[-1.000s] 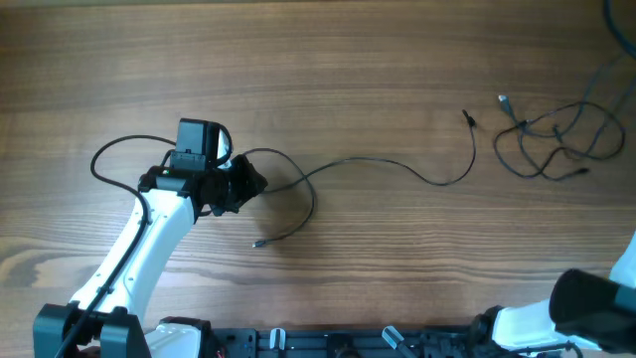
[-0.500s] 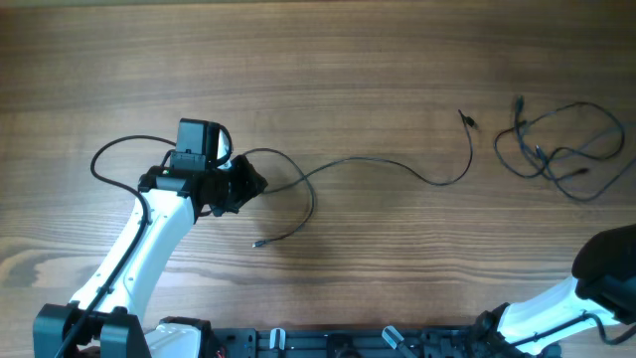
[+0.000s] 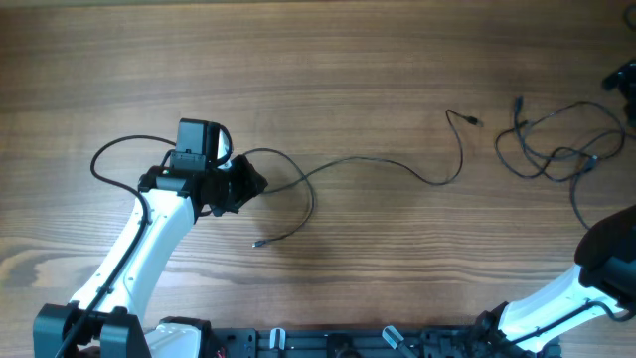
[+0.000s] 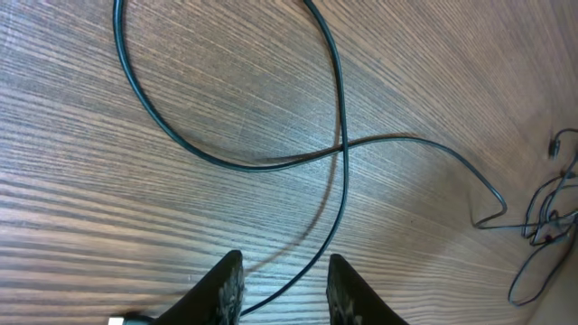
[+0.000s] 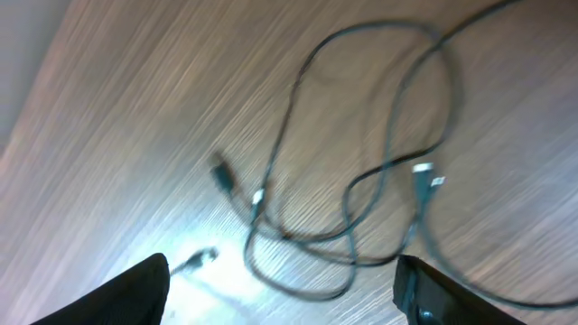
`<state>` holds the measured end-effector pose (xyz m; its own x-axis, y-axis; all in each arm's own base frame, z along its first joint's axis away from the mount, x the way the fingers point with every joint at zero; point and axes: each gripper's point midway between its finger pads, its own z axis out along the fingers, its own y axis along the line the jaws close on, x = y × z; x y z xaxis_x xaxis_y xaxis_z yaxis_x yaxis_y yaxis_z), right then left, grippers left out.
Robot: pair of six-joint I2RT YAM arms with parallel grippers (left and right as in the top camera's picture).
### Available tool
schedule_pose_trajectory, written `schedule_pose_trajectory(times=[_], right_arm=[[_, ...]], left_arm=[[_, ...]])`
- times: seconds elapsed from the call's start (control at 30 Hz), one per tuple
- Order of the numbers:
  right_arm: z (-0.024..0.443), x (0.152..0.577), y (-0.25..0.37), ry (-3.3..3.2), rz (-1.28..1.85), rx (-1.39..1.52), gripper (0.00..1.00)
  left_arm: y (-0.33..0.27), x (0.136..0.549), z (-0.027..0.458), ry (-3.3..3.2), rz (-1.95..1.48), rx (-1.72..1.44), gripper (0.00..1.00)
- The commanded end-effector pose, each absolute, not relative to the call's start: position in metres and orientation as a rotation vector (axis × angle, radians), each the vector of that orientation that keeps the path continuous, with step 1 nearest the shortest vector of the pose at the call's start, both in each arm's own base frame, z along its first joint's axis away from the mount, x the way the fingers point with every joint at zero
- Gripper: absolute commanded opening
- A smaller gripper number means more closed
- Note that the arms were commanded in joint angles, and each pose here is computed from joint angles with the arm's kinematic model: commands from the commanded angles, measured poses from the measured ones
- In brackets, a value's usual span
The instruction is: Untangle cables
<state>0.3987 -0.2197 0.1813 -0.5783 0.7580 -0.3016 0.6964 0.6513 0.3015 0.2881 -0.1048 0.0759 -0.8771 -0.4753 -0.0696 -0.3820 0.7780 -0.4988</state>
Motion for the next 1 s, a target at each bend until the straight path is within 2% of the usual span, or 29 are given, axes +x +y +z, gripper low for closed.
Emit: schedule_pose_trajectory(times=[0.0,0.17,0.3,0.47,0.57,0.6,0.67,0.7,0.77,0.83,0.97], right_arm=[[0.183,0.423,-0.155,2.541,0.554,0.828,0.82],[0.179,0.420,-0.062,2.721,0.696,0.468,0.84],[0.154,0.402,-0.021,2.940,0.429,0.308,0.85],[0.106,0.393,-0.007,3.040,-0.007,0.148,0.85],[0.073,0.394,0.000,3.016,-0.089,0.127,0.80],[0.064,0.394,0.004,3.013,-0.065,0.118,0.76],[0.047,0.390,0.014,3.015,0.001,0.106,0.56],[0.039,0.386,0.022,3.023,0.074,0.101,0.50],[0.034,0.381,0.039,3.033,0.224,0.092,0.29],[0.038,0.376,0.065,3.028,0.452,0.051,0.14],[0.058,0.366,0.122,2.951,0.806,-0.188,0.12]], left_arm=[[-0.104,0.291,0.075,2.774,-0.705,-0.646,0.33],[-0.089,0.288,0.068,2.785,-0.569,-0.682,0.33],[-0.067,0.276,0.058,2.826,-0.372,-0.734,0.33],[-0.058,0.267,0.055,2.851,-0.292,-0.755,0.33],[-0.058,0.266,0.054,2.854,-0.289,-0.756,0.33],[-0.055,0.266,0.054,2.853,-0.268,-0.758,0.33],[-0.043,0.264,0.052,2.841,-0.168,-0.780,0.32],[-0.036,0.263,0.052,2.833,-0.119,-0.808,0.32],[-0.021,0.258,0.051,2.797,-0.031,-0.931,0.33],[-0.009,0.256,0.050,2.758,-0.015,-1.059,0.36],[0.005,0.257,0.050,2.722,-0.028,-1.164,0.44]])
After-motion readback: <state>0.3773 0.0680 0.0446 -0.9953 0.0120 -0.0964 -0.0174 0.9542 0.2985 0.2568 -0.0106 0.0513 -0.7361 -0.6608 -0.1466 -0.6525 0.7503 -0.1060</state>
